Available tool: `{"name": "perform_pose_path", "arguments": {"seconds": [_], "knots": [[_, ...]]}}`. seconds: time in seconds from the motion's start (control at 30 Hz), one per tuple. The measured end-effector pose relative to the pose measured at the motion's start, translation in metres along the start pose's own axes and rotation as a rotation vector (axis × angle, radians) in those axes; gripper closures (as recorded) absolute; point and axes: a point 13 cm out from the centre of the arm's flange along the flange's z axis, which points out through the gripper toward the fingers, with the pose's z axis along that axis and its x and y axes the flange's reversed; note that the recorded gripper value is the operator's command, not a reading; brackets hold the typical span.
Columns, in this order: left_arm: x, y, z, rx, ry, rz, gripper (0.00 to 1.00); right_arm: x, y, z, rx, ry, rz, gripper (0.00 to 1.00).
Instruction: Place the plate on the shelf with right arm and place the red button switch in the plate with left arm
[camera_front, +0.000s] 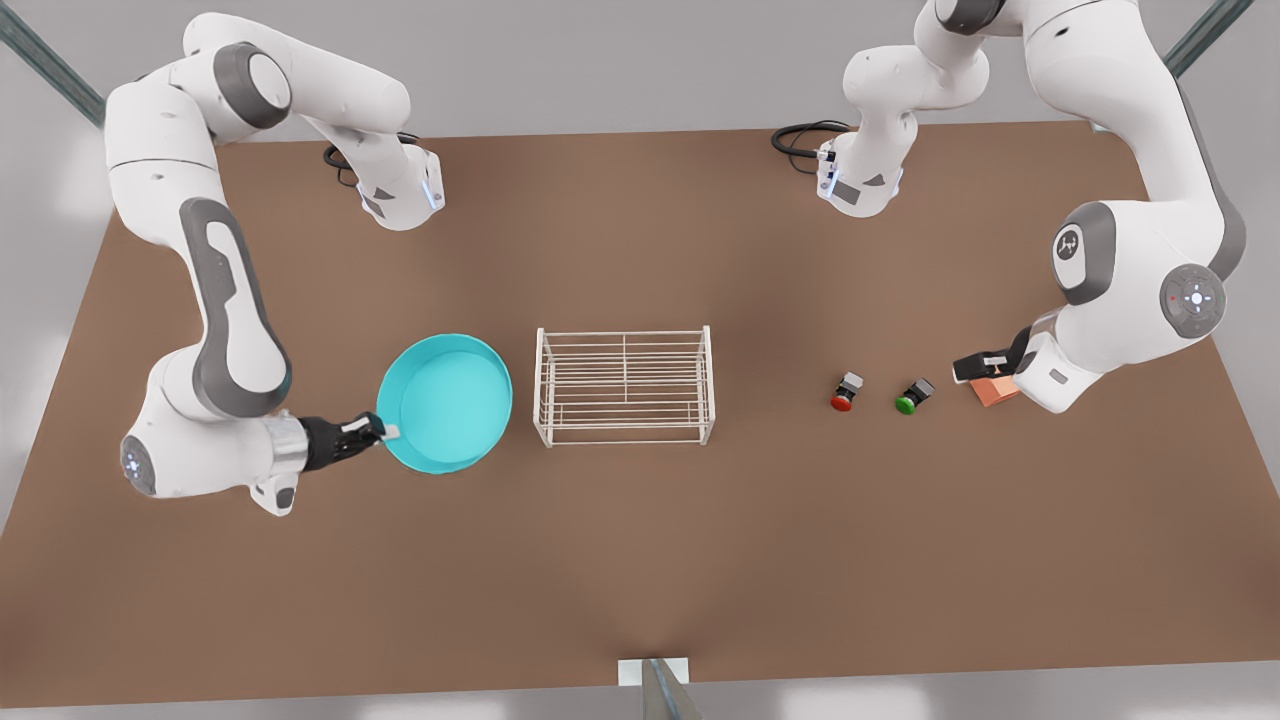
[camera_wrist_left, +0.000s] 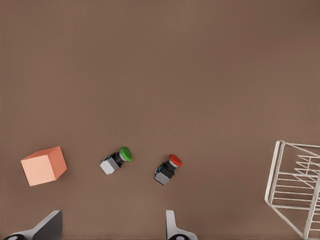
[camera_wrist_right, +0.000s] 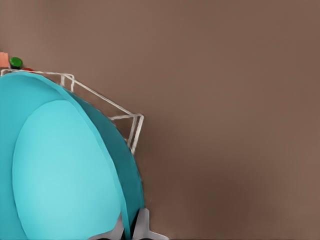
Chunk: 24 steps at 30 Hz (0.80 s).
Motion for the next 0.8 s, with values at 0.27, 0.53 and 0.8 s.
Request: {"name": "perform_pose_path", "arguments": {"seconds": [0.27,0.53,0.8], "knots": [[0.0,-0.001,-0.004,-0.003,-0.004,0.004,0.0,-0.009,0.154,0.092,0.005,0.162,-0.146,0.8],[0.004,-0.001,0.0,-0.004,0.011,0.004,0.0,-0.038,0.201,0.157,0.018,0.124,-0.113,0.8],[0.003,0.0,-0.001,-0.005,0.011,0.003,0.0,-0.067,0.186,0.182,0.038,0.044,-0.028,0.8]]}}
